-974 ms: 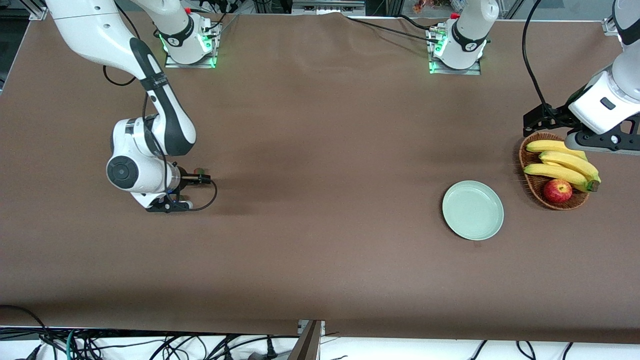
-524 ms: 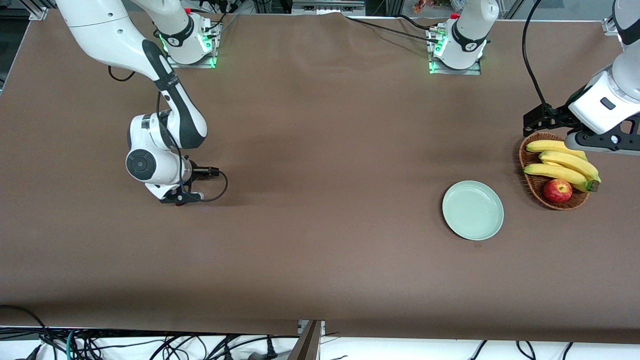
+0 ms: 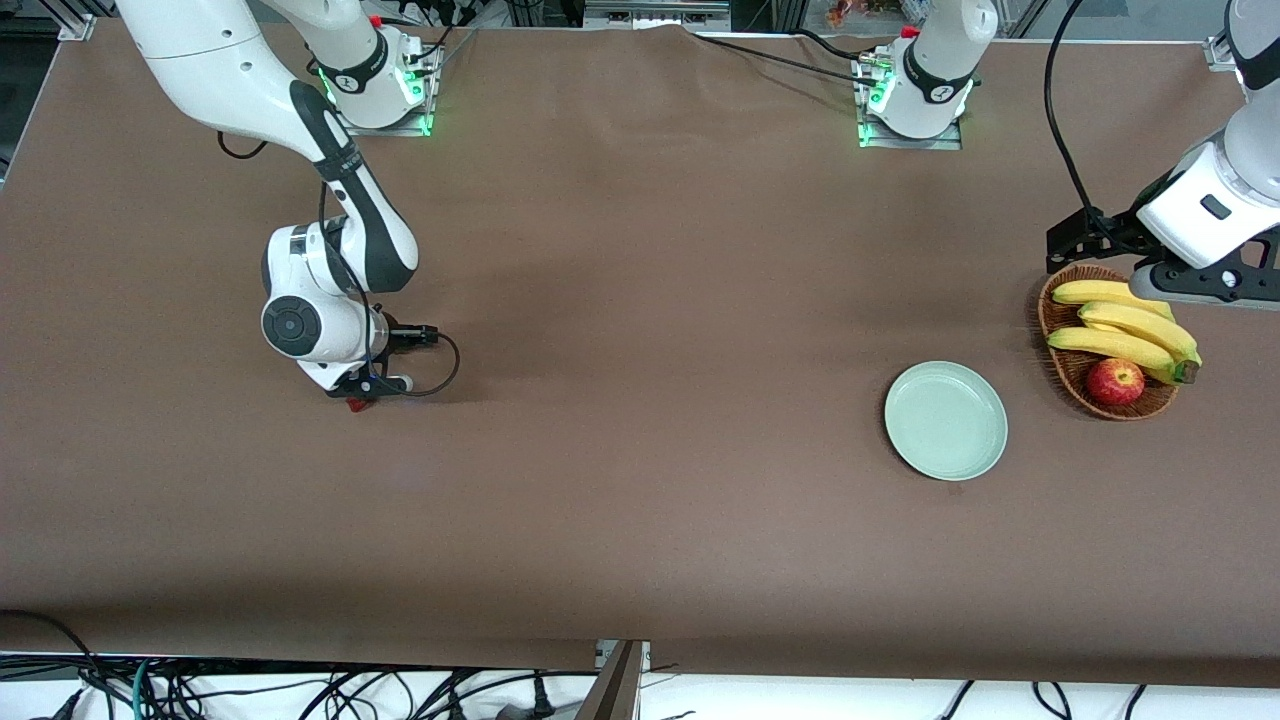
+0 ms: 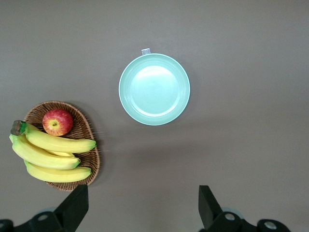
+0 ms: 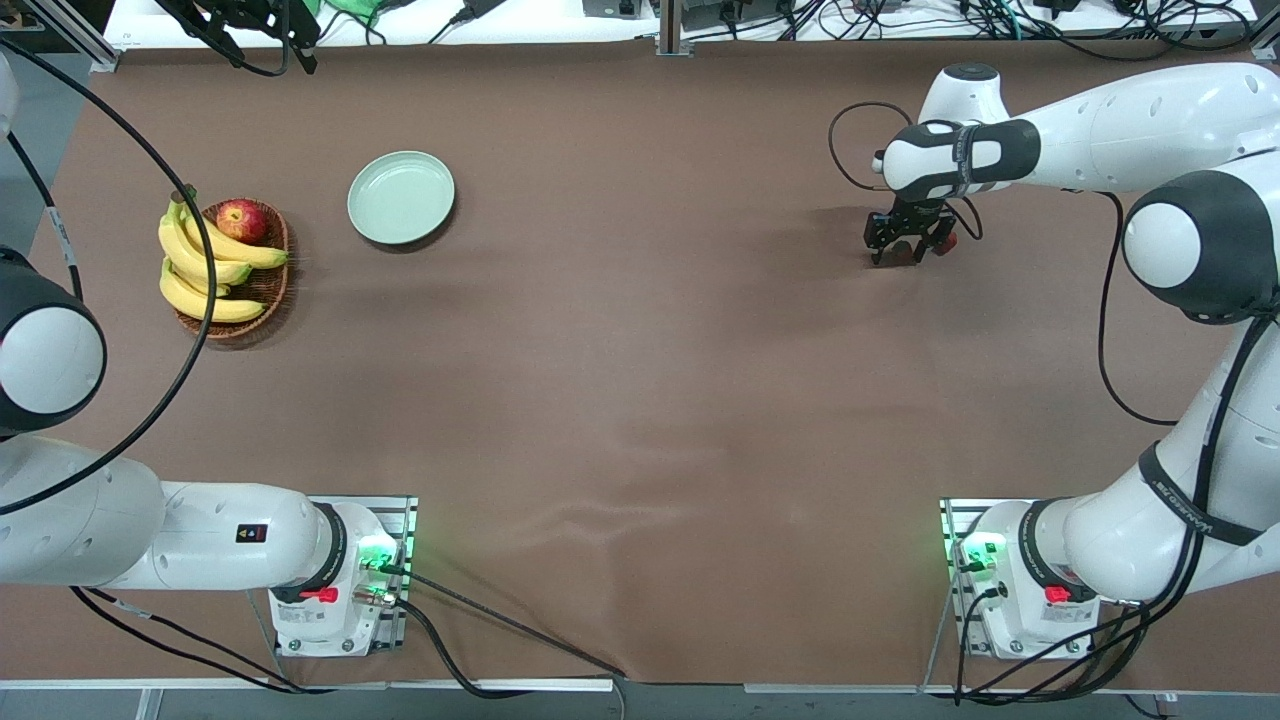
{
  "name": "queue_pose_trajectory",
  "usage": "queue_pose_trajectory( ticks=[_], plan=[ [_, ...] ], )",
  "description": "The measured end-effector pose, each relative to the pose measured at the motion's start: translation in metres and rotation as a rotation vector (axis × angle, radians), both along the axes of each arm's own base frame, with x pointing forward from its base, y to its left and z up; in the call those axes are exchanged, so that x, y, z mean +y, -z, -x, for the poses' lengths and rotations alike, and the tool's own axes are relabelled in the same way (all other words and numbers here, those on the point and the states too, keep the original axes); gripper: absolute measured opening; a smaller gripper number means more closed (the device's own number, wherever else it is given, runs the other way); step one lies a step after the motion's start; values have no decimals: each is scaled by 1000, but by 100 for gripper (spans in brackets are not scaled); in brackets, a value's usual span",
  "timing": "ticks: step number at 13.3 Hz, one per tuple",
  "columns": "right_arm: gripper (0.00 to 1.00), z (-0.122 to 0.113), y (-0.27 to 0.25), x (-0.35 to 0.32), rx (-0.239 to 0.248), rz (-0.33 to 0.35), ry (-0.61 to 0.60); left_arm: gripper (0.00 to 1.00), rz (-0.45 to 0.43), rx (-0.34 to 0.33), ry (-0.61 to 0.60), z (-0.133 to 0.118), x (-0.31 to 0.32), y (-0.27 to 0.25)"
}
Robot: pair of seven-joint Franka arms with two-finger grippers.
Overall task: Collect all strawberries into plate
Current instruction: 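Grasp one strawberry with the right gripper and lift it, then carry the strawberry to mid-table and release it from the right gripper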
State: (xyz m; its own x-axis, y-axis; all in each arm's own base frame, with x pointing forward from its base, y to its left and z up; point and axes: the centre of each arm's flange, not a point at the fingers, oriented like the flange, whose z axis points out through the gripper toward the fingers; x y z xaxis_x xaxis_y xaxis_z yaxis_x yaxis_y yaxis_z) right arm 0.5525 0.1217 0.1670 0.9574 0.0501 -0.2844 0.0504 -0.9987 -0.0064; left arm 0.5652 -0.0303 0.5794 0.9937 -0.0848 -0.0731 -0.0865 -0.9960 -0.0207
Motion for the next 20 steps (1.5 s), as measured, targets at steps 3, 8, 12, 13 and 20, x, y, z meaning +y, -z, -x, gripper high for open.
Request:
queue_pose_trajectory(
  ticks=[3, 8, 12, 13, 20],
  plan=[
    [36, -2, -6, -1, -10, -2, 2, 100, 0, 0, 0, 0, 0, 0],
    [36, -17, -22, 5, -63, -14, -1, 100, 0, 0, 0, 0, 0, 0],
    [36, -26, -49, 81, -124, -36, 51, 100, 0, 0, 0, 0, 0, 0],
    [36, -23, -54, 111, -135, -38, 79, 100, 0, 0, 0, 0, 0, 0],
    [36, 2, -75, 371, -251, -116, 409, 100, 0, 0, -1, 0, 0, 0]
  ],
)
